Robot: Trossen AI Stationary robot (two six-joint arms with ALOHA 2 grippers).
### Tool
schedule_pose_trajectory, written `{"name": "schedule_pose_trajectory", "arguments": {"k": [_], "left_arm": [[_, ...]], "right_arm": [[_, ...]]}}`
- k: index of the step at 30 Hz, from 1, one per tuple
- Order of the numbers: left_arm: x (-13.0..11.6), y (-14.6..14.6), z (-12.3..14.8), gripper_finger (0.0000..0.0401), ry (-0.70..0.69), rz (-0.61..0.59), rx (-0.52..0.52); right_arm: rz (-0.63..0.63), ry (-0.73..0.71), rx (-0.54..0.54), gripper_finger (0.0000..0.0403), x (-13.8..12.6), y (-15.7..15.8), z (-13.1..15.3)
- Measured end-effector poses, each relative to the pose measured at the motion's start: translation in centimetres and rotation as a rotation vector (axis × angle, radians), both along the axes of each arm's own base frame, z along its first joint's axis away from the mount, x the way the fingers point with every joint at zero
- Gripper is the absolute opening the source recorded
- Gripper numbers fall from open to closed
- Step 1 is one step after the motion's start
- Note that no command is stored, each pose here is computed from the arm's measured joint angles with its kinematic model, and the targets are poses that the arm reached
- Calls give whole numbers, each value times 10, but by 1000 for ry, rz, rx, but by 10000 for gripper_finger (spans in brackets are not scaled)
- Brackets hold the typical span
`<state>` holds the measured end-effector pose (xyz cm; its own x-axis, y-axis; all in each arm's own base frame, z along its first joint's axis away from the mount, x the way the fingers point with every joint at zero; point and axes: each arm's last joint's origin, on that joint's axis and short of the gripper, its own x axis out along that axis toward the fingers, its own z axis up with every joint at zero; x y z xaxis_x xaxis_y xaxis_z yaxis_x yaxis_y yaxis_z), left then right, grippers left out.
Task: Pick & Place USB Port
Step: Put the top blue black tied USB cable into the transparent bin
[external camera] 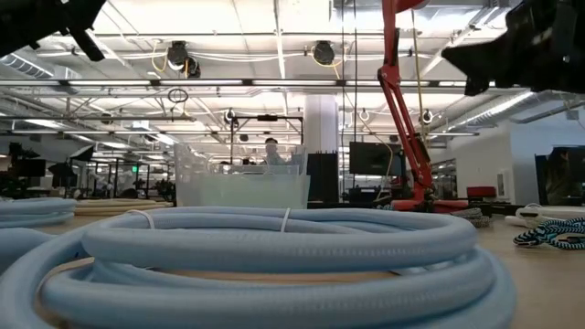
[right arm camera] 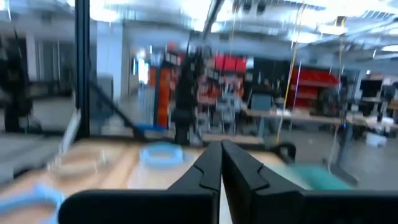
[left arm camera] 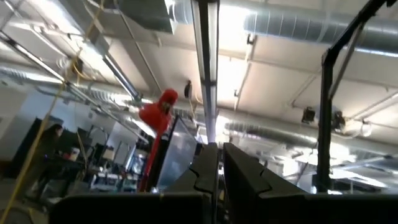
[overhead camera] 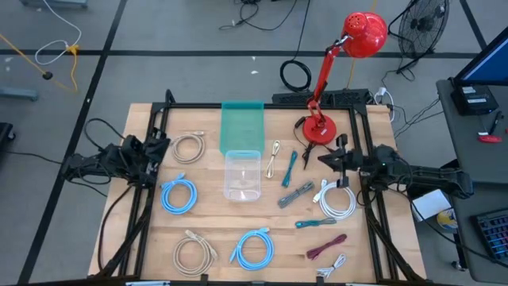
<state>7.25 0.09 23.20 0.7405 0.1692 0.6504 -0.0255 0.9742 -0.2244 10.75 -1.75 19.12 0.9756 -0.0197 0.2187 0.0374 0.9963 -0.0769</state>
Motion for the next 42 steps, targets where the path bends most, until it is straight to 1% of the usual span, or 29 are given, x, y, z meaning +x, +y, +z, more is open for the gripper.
{"name": "schedule_pose_trajectory", "arguments": {"k": [3, 7, 11, 14, 16, 19, 22, 25, 29, 31, 33, 35, 37, 38, 40, 42], "left_arm": [[-2, 0, 2, 26, -19, 28, 29], [-4, 0, 4, 26, -56, 30, 29], [-6, 0, 7, 26, -85, 36, 47], [-4, 0, 7, 26, -77, 46, 55], [-3, 1, 8, 26, -83, 88, 58], [-5, 2, 14, 26, -130, 182, 72], [-5, 3, 25, 26, -162, 273, 83], [2, 4, 41, 26, -143, 318, 103], [30, 4, 60, 26, -37, 317, 152], [49, 3, 69, 26, 36, 290, 190], [72, 3, 79, 26, 152, 272, 235], [94, 4, 89, 26, 314, 290, 279], [112, 8, 98, 26, 508, 340, 289], [118, 10, 103, 26, 593, 370, 281], [124, 14, 115, 26, 688, 420, 251], [128, 16, 120, 26, 731, 452, 223]], "right_arm": [[3, -75, -4, 4, -2, 0, 7], [-12, -190, -47, 4, -6, 1, 18], [-39, -304, -20, 4, -11, 1, 27], [-42, -345, -12, 4, -13, 1, 31], [-69, -379, -26, 4, -14, 1, 33], [-111, -446, -78, 4, -18, 1, 39], [-194, -489, -94, 4, -21, -1, 42], [-258, -521, -132, 4, -24, -1, 45], [-290, -514, -202, 4, -24, -1, 45], [-306, -496, -190, 4, -22, -2, 44], [-330, -461, -151, 4, -18, -4, 42], [-374, -363, -89, 4, -10, -8, 35], [-434, -182, -55, 9, 0, -12, 21], [-464, -81, -44, 13, 5, -14, 19], [-524, 31, 0, 29, 13, -18, 24], [-581, 120, 48, 53, 21, -21, 26]]}}
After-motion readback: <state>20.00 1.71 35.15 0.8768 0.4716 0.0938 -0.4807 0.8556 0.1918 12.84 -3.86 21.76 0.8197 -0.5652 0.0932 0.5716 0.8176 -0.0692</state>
